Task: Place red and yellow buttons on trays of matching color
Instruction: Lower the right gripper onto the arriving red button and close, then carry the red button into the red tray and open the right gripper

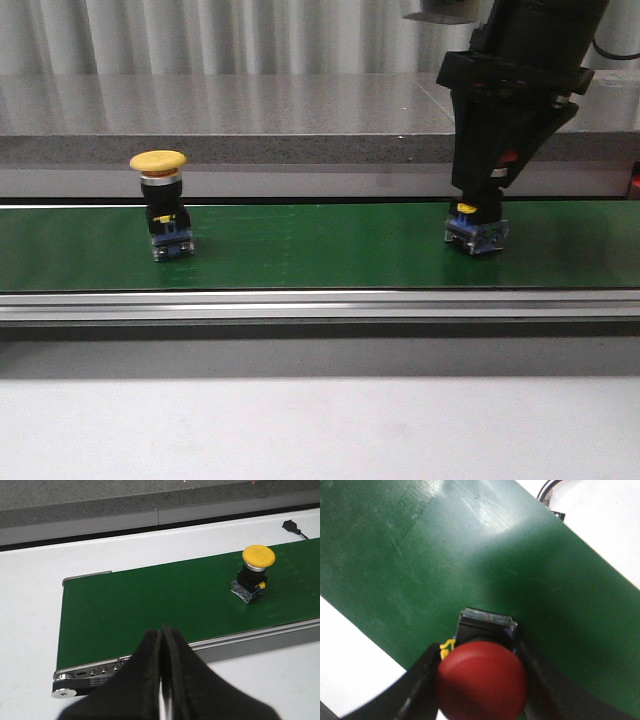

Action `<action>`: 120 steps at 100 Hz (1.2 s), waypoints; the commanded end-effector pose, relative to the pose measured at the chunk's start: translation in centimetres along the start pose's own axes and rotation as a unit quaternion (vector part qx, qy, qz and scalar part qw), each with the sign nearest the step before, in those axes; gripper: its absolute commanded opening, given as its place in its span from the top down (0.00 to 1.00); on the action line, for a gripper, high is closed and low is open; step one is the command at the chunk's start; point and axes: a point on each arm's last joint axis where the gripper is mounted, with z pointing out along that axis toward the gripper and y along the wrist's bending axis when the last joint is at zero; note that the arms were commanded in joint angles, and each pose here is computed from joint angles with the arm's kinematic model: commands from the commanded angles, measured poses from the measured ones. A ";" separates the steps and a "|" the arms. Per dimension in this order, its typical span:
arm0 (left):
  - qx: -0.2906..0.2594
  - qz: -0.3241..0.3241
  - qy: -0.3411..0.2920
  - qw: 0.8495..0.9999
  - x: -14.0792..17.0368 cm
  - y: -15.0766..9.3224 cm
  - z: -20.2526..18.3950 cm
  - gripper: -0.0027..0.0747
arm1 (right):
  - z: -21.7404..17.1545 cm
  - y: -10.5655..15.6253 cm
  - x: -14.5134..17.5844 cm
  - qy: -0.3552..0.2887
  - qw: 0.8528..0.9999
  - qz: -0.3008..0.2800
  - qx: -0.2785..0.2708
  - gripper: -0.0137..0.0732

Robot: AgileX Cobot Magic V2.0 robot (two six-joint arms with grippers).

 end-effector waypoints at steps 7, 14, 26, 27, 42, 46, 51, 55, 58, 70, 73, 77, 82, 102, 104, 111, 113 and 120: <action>0.000 0.001 -0.046 0.999 -1.4 0.0 -0.4 0.99 | -2.8 0.4 -0.8 -0.061 0.998 -0.013 0.016 0.73; 0.000 0.001 -0.046 0.999 -1.4 0.0 -0.4 0.99 | -3.3 0.3 -0.9 -0.075 0.997 -0.007 0.022 0.74; 0.000 0.001 -0.046 0.999 -1.4 0.0 -0.4 0.99 | -5.2 -0.1 -0.8 -0.116 0.992 0.033 0.039 0.74; 0.000 0.001 -0.046 0.999 -1.4 0.0 -0.4 0.99 | -5.5 -0.2 -0.7 -0.120 0.991 0.035 0.042 0.74; 0.000 0.001 -0.046 0.999 -1.4 0.0 -0.4 0.99 | -8.2 -2.1 0.3 -0.152 0.979 0.090 0.100 0.74; 0.000 0.001 -0.046 0.999 -1.4 0.0 -0.4 0.99 | -8.9 -2.9 0.8 -0.155 0.975 0.106 0.118 0.74; 0.000 0.001 -0.046 0.999 -1.4 0.0 -0.4 0.99 | -9.6 -3.7 1.4 -0.156 0.971 0.123 0.133 0.74; 0.000 0.001 -0.046 0.999 -1.4 0.0 -0.4 0.99 | -10.0 -4.6 1.9 -0.155 0.968 0.136 0.141 0.74; 0.000 0.001 -0.046 0.999 -1.4 0.0 -0.4 0.99 | -10.4 -5.3 2.4 -0.155 0.966 0.147 0.147 0.74; 0.000 0.001 -0.046 0.999 -1.4 0.0 -0.4 0.99 | -11.2 -7.7 4.0 -0.151 0.956 0.194 0.162 0.74; 0.000 0.001 -0.046 0.999 -1.4 0.0 -0.4 0.99 | -11.5 -8.5 4.5 -0.152 0.951 0.210 0.167 0.74; 0.000 0.001 -0.046 0.999 -1.4 0.0 -0.4 0.99 | -11.8 -9.2 5.0 -0.153 0.946 0.227 0.172 0.74; 0.000 0.001 -0.046 0.999 -1.4 0.0 -0.4 0.99 | -12.1 -10.3 5.7 -0.154 0.939 0.248 0.179 0.74; 0.000 0.001 -0.046 0.999 -1.4 0.0 -0.4 0.99 | -13.7 -14.1 9.1 -0.160 0.910 0.319 0.211 0.74; 0.000 0.001 -0.046 0.999 -1.4 0.0 -0.4 0.99 | -13.9 -14.5 9.4 -0.161 0.907 0.326 0.215 0.74; 0.000 0.001 -0.046 0.999 -1.4 0.0 -0.4 0.99 | -14.5 -15.6 10.6 -0.167 0.893 0.351 0.226 0.74; 0.000 0.001 -0.046 0.999 -1.4 0.0 -0.4 0.99 | -14.7 -16.0 11.0 -0.169 0.889 0.359 0.229 0.74; 0.000 0.001 -0.046 0.999 -1.4 0.0 -0.4 0.99 | -15.3 -17.0 12.2 -0.178 0.872 0.388 0.240 0.74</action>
